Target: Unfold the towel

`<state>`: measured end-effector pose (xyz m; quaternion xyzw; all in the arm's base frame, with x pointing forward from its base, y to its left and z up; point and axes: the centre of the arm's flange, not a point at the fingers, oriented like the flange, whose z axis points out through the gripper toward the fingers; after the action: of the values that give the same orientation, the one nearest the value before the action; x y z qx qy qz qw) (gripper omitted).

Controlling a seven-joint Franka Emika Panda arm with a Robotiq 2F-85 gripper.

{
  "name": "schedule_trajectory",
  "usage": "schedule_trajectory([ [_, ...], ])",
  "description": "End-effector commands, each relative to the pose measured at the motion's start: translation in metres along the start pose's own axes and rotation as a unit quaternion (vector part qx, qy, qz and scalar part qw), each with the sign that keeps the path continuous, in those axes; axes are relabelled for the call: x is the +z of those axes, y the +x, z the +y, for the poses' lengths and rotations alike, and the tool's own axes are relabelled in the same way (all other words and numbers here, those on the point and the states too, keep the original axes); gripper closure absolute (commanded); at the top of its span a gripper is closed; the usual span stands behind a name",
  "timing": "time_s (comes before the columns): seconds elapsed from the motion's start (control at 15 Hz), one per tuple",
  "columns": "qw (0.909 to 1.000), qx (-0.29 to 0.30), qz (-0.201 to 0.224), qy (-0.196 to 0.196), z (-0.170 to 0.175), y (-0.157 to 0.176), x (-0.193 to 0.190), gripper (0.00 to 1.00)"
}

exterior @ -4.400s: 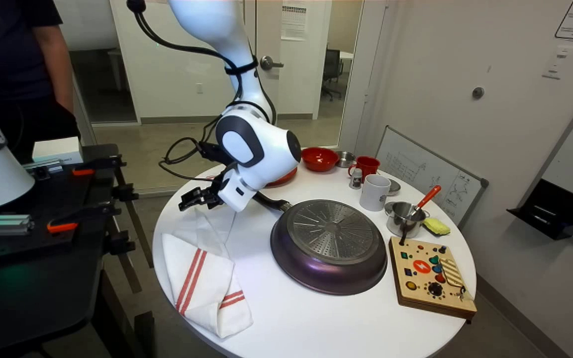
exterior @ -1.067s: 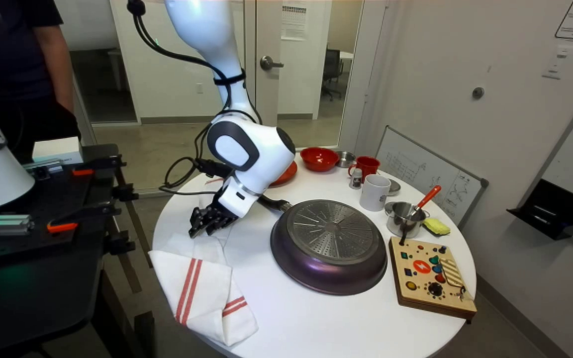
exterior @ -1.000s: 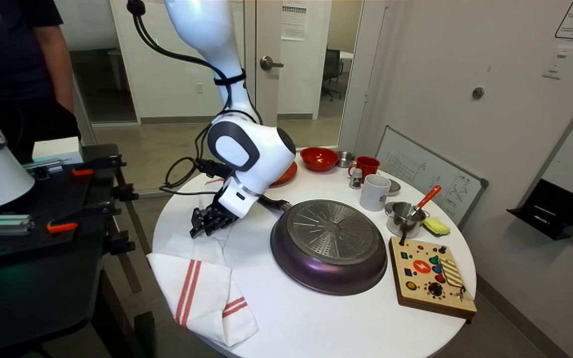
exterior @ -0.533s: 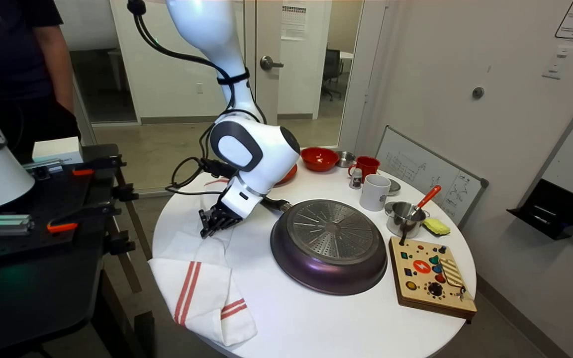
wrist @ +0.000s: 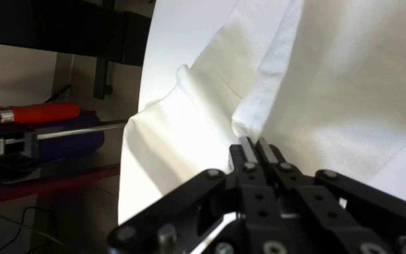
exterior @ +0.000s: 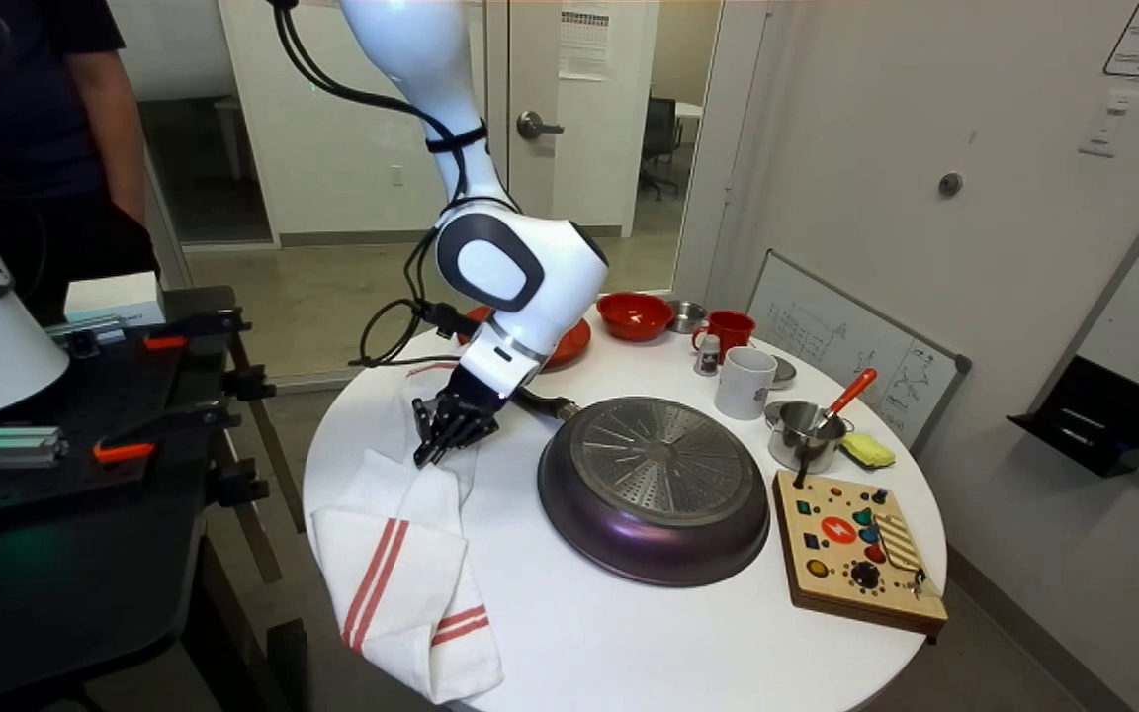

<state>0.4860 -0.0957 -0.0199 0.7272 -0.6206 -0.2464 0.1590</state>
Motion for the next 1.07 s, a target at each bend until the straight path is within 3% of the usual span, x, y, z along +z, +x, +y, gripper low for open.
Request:
schedule_trajectory([
  [0.0, 0.9985, 0.000, 0.043, -0.035, -0.001, -0.016, -0.027, 0.96],
  [0.13, 0.9976, -0.018, 0.050, -0.045, -0.004, -0.022, -0.031, 0.96],
  [0.2, 0.9969, -0.027, 0.055, -0.048, -0.004, -0.024, -0.032, 0.70],
  [0.27, 0.9966, -0.029, 0.059, -0.049, -0.003, -0.025, -0.033, 0.93],
  [0.33, 0.9960, -0.028, 0.063, -0.056, -0.002, -0.025, -0.034, 0.92],
  [0.53, 0.9950, -0.006, 0.073, -0.068, 0.001, -0.024, -0.038, 1.00],
  [0.8, 0.9922, 0.013, 0.088, -0.088, 0.005, -0.028, -0.044, 0.98],
  [1.0, 0.9921, -0.015, 0.076, -0.099, 0.006, -0.036, -0.047, 0.99],
])
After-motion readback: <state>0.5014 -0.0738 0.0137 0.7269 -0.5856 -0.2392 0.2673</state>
